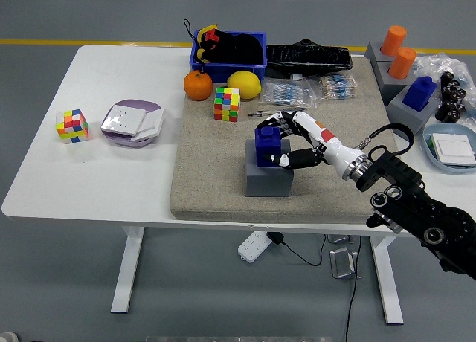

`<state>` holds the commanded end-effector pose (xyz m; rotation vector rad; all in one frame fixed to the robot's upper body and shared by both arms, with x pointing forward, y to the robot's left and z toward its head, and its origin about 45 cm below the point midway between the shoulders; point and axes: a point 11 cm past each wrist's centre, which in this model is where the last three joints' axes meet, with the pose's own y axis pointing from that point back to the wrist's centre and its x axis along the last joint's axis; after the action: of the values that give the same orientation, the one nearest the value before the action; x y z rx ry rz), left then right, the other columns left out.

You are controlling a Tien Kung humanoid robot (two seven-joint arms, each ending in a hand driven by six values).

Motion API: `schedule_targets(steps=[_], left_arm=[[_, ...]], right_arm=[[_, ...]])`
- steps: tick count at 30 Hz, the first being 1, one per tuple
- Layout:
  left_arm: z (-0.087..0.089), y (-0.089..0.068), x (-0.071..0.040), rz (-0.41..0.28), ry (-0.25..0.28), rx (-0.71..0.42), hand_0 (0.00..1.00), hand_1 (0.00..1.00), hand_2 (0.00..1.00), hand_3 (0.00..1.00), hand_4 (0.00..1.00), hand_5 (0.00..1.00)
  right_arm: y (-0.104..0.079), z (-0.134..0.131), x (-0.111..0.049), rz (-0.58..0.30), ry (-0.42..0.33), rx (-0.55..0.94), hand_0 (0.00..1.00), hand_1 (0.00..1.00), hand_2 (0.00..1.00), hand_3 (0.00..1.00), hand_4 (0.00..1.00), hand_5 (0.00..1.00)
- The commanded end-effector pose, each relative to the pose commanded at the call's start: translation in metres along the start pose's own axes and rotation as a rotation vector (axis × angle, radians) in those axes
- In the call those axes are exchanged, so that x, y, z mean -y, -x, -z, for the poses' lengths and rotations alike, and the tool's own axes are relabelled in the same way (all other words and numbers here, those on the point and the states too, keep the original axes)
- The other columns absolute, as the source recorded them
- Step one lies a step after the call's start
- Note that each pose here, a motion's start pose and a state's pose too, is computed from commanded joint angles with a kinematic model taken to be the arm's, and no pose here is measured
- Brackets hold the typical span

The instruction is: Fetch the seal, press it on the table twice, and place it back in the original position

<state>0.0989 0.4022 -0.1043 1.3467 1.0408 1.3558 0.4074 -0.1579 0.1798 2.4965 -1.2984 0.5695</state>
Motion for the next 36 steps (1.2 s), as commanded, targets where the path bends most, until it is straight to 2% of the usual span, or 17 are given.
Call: schedule_targets(steps=[3,4,9,10,15,16,21,22,27,28,33,34,36], left_arm=[[0.0,0.0,0.0,0.0,-0.001,0.0,0.792,0.743,0.737,0.761,0.627,0.457],[0.0,0.0,0.0,0.0,-0.001,0.0,0.792,0.743,0.738,0.761,0.626,0.457],[0.0,0.001,0.0,0.001,0.0,-0.001,0.792,0.743,0.738,0.761,0.626,0.457],[0.0,0.001,0.0,0.001,0.001,-0.002,0.791,0.743,0.738,0.761,0.627,0.459],[-0.001,0.0,0.0,0.0,0.001,-0.001,0.791,0.743,0.738,0.761,0.627,0.459],[-0.001,0.0,0.0,0.0,0.002,-0.001,0.791,0.743,0.738,0.761,0.627,0.459],[-0.001,0.0,0.0,0.001,0.001,-0.002,0.791,0.743,0.738,0.761,0.627,0.459],[-0.001,0.0,0.0,0.001,0.001,-0.002,0.791,0.742,0.738,0.761,0.628,0.461],[-0.001,0.001,0.0,0.002,0.003,-0.004,0.791,0.742,0.738,0.761,0.628,0.461],[-0.001,0.001,0.0,0.003,0.003,-0.005,0.791,0.742,0.738,0.761,0.629,0.463],[-0.001,0.001,0.0,0.003,0.004,-0.009,0.791,0.742,0.738,0.761,0.629,0.463],[-0.001,0.001,0.0,0.003,0.004,-0.01,0.791,0.743,0.737,0.761,0.629,0.461],[-0.002,0.0,0.0,0.001,0.005,-0.013,0.791,0.743,0.737,0.761,0.629,0.461]], right_arm=[[0.0,0.0,0.0,0.001,-0.001,0.001,0.673,0.602,0.632,0.598,0.916,0.002],[0.0,0.0,0.0,0.002,-0.001,0.001,0.722,0.691,0.695,0.679,0.961,0.002],[0.0,0.0,0.001,0.005,0.001,-0.005,0.722,0.691,0.695,0.679,0.961,0.002],[-0.001,0.0,0.001,0.004,0.001,-0.004,0.783,0.798,0.787,0.772,0.998,0.002],[-0.002,0.002,0.002,0.003,-0.004,-0.002,0.783,0.798,0.787,0.772,0.998,0.002],[-0.002,0.002,0.002,0.002,-0.004,-0.004,0.847,0.85,0.841,0.832,0.998,0.145],[-0.002,0.004,0.003,0.002,0.003,-0.013,0.847,0.85,0.841,0.832,0.998,0.145],[-0.002,0.004,0.003,0.005,0.008,-0.012,0.949,0.942,0.935,0.947,0.998,0.354],[-0.005,0.002,0.002,0.026,0.052,-0.026,0.949,0.942,0.935,0.947,0.998,0.354],[-0.007,0.002,0.002,0.024,0.058,-0.033,0.998,0.998,0.998,0.998,0.998,0.69],[-0.022,0.003,-0.008,0.013,0.082,-0.043,0.998,0.998,0.998,0.998,0.998,0.69],[-0.026,0.003,-0.01,0.01,0.084,-0.044,0.998,0.998,0.998,0.998,0.998,0.788],[-0.036,0.003,-0.019,-0.007,0.09,-0.047,0.998,0.998,0.998,0.998,0.998,0.788]])
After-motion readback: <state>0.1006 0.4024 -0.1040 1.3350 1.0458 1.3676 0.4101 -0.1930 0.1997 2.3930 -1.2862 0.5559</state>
